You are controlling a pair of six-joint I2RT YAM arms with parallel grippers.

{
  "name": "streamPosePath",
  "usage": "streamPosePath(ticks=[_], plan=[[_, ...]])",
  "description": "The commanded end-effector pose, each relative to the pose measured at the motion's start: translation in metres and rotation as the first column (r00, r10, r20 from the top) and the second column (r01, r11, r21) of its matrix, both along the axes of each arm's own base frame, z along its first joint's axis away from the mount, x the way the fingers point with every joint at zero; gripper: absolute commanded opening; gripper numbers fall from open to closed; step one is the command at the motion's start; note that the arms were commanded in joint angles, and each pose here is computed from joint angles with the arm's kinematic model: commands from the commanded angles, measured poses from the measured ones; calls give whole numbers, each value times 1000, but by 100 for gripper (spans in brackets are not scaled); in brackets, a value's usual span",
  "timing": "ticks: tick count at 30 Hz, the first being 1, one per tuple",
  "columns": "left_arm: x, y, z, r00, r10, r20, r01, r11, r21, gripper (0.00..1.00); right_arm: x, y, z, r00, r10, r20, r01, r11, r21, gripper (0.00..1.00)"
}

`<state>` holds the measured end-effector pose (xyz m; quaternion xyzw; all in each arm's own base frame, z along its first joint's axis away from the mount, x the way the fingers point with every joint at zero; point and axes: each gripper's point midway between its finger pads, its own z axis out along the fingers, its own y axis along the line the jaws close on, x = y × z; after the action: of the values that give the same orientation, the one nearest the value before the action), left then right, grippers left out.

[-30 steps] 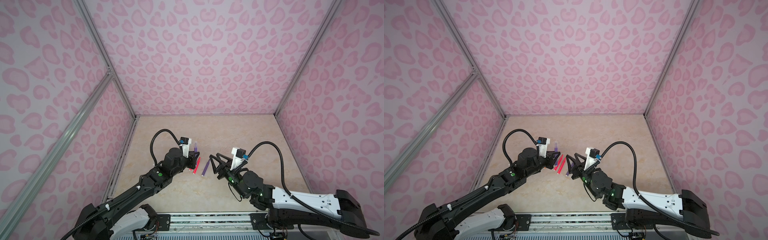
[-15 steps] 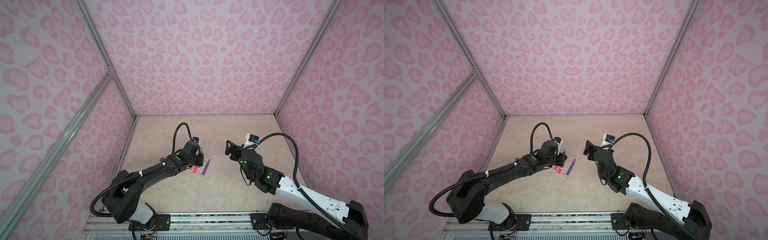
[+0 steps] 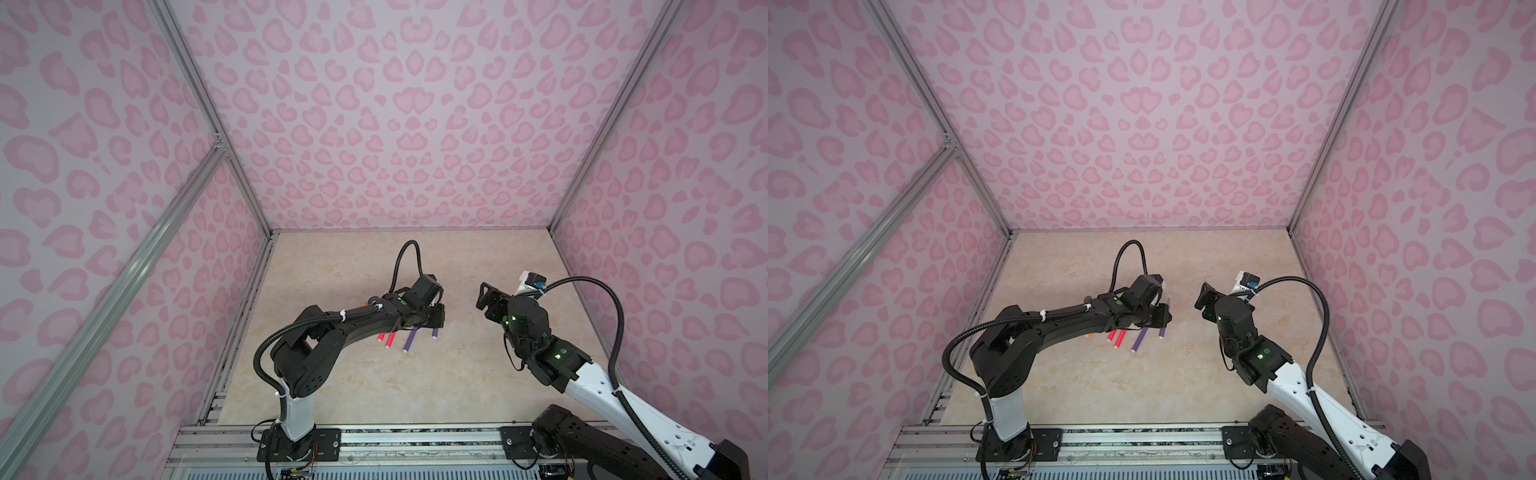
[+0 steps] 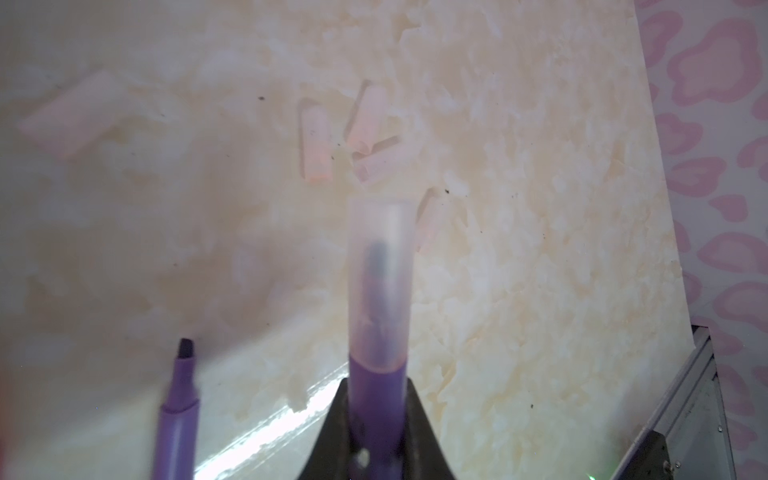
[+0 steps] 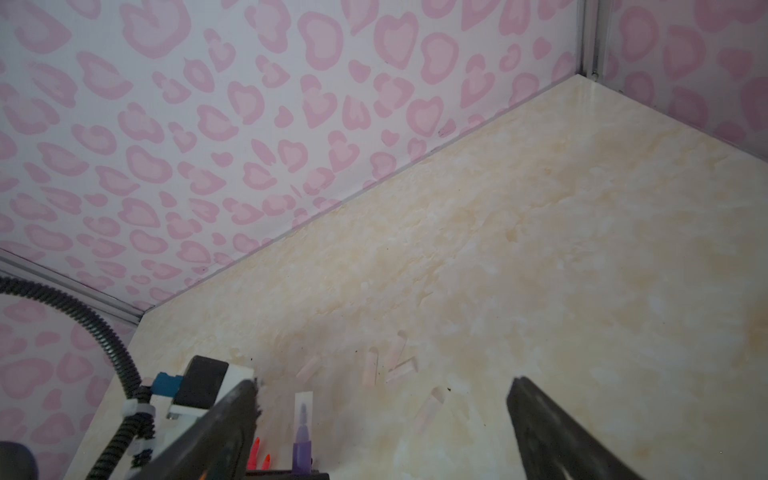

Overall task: Insert the pens into the pen caps
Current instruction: 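Lower the capped purple marker to the table with the left gripper and release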

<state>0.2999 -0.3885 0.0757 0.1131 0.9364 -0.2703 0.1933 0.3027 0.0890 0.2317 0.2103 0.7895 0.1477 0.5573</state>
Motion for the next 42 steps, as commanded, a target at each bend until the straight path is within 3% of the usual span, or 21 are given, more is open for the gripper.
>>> streamPosePath(ticks=[1,6,11,22,24,29,42], plan=[[-11,-1,-17,997,46,-65,-44,998,36,3,-3,-18,-12,999,-12,-43,12,1000,1,95],[-38,-19,-42,992,-28,-123,39,995,91,3,6,-35,-35,993,-24,-120,32,997,70,93],[-52,-5,-60,990,-52,-135,77,979,190,3,10,-31,-38,991,-2,-137,15,996,89,91],[-71,-5,-72,979,-98,-177,135,967,216,3,6,-33,-34,994,-4,-107,14,995,94,92],[-71,-4,-75,980,-96,-177,135,965,223,8,7,-31,-36,994,3,-112,8,995,97,92],[-67,-2,-71,984,-96,-151,130,962,238,33,9,-29,-38,993,8,-121,4,995,100,92],[-56,-18,-48,987,-126,-103,146,967,210,45,5,-32,-35,995,1,-104,10,995,101,92]])
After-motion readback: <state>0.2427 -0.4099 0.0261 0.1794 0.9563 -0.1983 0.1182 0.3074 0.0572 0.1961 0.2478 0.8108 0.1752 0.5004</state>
